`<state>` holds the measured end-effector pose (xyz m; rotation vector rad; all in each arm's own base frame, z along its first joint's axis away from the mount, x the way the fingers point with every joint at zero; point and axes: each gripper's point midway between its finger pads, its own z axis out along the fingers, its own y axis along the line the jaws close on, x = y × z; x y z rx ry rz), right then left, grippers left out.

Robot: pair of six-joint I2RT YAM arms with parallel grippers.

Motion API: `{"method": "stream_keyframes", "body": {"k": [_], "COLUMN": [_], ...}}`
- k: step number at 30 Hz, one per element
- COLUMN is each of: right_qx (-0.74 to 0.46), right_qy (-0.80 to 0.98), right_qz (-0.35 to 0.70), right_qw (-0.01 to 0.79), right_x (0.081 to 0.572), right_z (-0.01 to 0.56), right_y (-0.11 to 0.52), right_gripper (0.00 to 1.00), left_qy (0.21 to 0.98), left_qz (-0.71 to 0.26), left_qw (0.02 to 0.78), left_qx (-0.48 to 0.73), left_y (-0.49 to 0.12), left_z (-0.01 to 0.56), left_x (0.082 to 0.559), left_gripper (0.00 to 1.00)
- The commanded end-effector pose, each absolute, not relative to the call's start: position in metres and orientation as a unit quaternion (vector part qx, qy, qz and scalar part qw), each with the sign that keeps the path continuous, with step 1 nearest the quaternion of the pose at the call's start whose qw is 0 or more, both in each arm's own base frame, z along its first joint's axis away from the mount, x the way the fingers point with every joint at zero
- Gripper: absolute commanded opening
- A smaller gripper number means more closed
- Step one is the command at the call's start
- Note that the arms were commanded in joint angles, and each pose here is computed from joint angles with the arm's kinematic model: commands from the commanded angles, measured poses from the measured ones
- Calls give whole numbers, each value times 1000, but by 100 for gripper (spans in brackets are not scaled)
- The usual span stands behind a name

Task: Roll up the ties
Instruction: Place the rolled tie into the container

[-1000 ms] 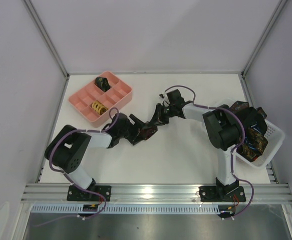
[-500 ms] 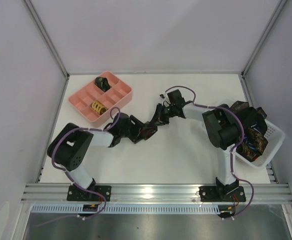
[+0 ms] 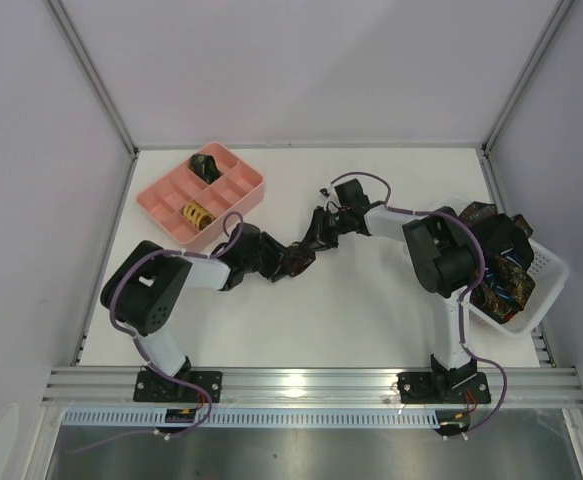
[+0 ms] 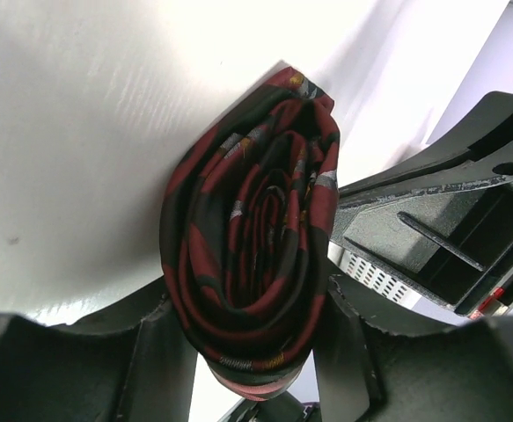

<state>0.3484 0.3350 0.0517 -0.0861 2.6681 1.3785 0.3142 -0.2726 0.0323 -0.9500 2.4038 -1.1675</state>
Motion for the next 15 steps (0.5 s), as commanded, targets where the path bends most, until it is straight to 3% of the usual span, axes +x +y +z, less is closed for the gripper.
{"method": "stream_keyframes", "body": {"k": [1,7,13,15], "right_qx": [-27,-26,-26,-23], "right_qy": [893,894,895,896], "right_qz": [446,444,442,439], "right_qw": [59,58,59,57], "right_x": [347,347,348,351], "right_z": [41,40,42,42], "right_y": [337,336,336,336], "right_gripper": [12,12,12,12], "left_qy": [840,849,855,857], "left_qz": [-411,-399,-392,-388], "left_qw": [161,152,155,155], "left_qx": [-315,-310,-303,-302], "left_y": [-281,-282,-279,-277], "left_z": [38,31,30,28], "left_x": [324,324,325,325], "left_gripper": [46,36,13,0]}}
